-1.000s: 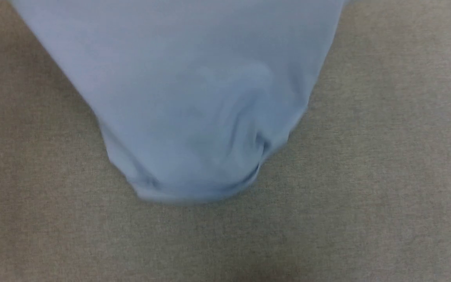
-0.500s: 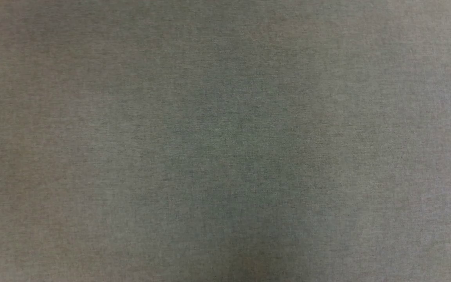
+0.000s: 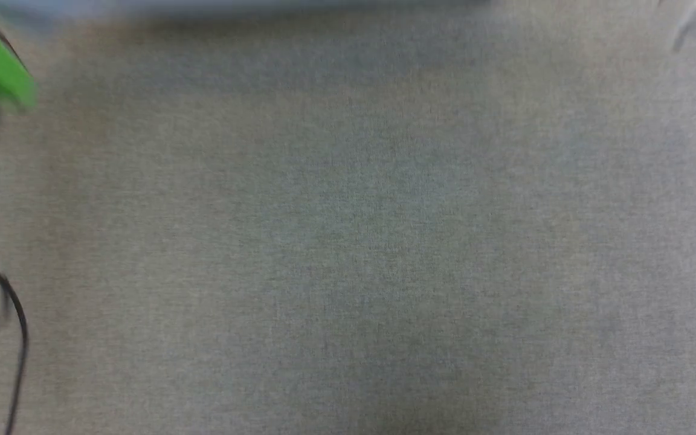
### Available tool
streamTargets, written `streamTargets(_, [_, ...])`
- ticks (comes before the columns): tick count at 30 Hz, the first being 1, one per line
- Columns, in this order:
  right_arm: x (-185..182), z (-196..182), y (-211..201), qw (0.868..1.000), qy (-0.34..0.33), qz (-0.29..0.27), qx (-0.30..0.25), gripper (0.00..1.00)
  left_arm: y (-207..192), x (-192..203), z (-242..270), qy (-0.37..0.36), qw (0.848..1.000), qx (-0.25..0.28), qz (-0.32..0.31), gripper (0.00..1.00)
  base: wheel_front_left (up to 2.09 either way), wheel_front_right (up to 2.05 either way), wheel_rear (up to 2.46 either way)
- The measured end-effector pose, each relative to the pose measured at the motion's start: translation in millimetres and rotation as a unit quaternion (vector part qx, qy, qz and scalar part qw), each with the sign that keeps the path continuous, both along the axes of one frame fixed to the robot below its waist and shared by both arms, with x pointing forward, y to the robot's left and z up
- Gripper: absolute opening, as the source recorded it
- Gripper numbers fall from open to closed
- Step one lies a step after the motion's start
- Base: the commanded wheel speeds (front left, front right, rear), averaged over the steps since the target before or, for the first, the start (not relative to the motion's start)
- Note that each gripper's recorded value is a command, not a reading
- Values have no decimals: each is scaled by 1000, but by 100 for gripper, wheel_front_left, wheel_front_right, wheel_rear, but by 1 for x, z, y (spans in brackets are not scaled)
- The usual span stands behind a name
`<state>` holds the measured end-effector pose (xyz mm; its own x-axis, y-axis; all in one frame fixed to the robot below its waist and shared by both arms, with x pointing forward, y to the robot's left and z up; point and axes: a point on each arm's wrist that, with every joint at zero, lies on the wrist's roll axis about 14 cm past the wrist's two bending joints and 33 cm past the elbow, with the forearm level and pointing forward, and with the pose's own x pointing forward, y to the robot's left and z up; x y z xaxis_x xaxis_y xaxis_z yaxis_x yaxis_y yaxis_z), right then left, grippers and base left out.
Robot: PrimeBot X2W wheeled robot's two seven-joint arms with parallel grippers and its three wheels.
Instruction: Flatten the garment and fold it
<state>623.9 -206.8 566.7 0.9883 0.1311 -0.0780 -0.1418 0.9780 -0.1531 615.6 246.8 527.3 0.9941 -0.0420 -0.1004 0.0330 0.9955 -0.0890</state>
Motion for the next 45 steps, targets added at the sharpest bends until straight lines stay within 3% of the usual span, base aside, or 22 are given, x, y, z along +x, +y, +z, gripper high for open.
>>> streamTargets(8, [-102, -82, -10, 989, 127, -15, 72, 0, -17, -112, -84, 157, 984, -78, -11, 0, 0, 0, 0])
streamTargets(15, [-183, -107, -13, 976, 182, -44, 111, 0, -25, -201, -111, 221, 963, -156, 18, 0, 0, 0, 0])
streamTargets(19, [-223, -122, -15, 962, 228, -73, 129, 0, -16, -242, -122, 248, 955, -151, 55, 0, 0, 0, 0])
streamTargets(24, [-277, -148, -13, 934, 306, -106, 151, 0, -16, -272, -126, 247, 948, -179, 96, 0, 0, 0, 0])
streamTargets(33, [-347, -178, -21, 889, 389, -140, 200, 0, 10, -324, -141, 271, 931, -176, 172, 0, 0, 0, 0])
streamTargets(37, [-368, -193, -23, 873, 414, -153, 206, 0, 15, -342, -147, 287, 923, -172, 189, 0, 0, 0, 0])
streamTargets(43, [-375, -206, -17, 865, 423, -151, 223, 0, 7, -348, -150, 286, 922, -186, 182, 0, 0, 0, 0])
streamTargets(44, [-375, -207, -16, 866, 422, -151, 224, 12, 5, -348, -151, 286, 922, -189, 179, 0, 0, 0, 0])
streamTargets(45, [-374, -208, -15, 867, 419, -149, 225, 77, 3, -348, -151, 284, 923, -190, 176, 0, 0, 0, 0])
